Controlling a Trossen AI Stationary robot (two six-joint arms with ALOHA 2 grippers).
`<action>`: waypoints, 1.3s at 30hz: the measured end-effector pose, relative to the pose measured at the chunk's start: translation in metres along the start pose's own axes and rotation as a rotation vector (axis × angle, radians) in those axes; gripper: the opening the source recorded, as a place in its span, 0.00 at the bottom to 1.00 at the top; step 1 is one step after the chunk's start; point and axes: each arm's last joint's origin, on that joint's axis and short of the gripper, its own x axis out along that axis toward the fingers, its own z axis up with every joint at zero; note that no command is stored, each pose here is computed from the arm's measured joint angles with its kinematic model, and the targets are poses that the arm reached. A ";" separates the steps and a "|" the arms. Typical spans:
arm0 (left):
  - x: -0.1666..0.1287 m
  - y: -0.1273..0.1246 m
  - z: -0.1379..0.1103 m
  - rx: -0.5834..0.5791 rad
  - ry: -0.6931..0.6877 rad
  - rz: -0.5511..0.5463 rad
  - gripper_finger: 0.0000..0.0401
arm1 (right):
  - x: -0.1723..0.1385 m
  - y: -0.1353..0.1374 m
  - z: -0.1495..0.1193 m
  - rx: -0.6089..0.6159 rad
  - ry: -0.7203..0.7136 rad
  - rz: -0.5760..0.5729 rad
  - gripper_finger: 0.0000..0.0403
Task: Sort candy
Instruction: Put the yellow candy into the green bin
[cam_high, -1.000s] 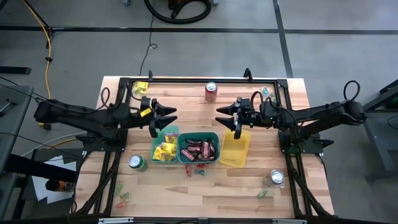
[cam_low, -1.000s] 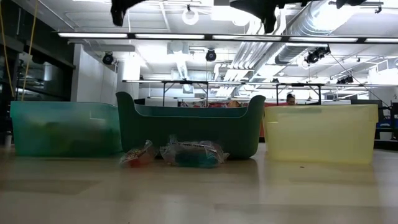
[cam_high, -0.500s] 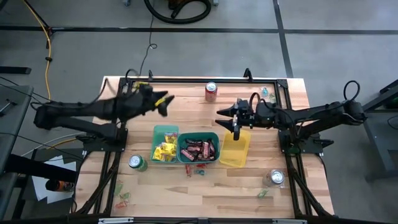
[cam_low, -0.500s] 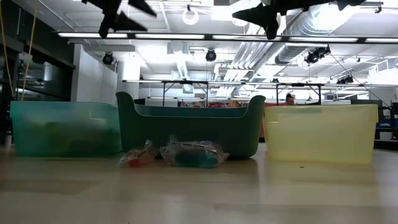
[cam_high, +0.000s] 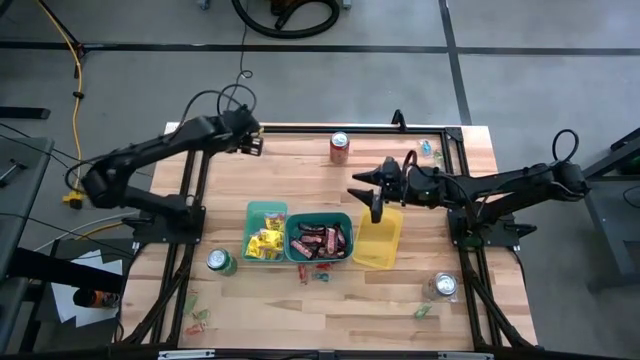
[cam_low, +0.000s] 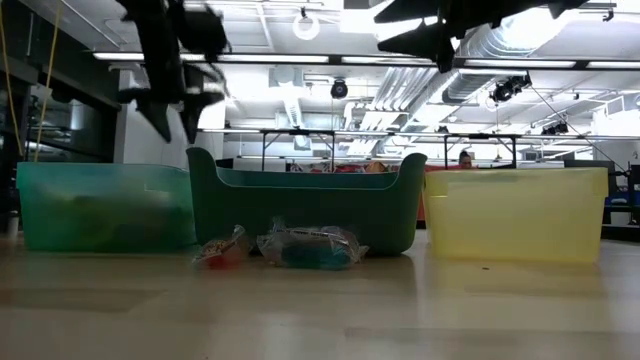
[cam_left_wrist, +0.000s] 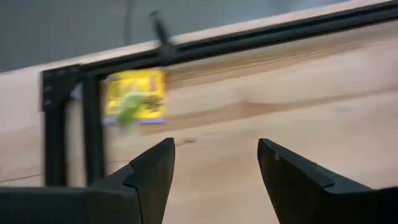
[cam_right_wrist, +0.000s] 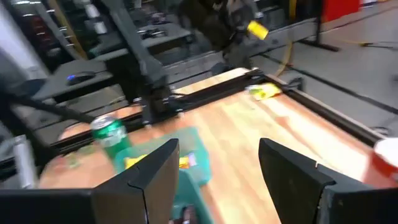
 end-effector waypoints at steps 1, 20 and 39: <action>0.010 0.002 0.003 0.000 0.022 0.037 0.54 | 0.000 -0.001 0.000 0.008 -0.005 -0.024 0.54; 0.128 0.030 0.017 -0.097 0.295 0.303 0.54 | 0.004 -0.041 -0.003 0.209 0.046 -0.277 0.54; 0.164 0.023 0.030 -0.266 0.198 0.267 0.50 | 0.005 -0.057 -0.004 0.223 0.119 -0.249 0.54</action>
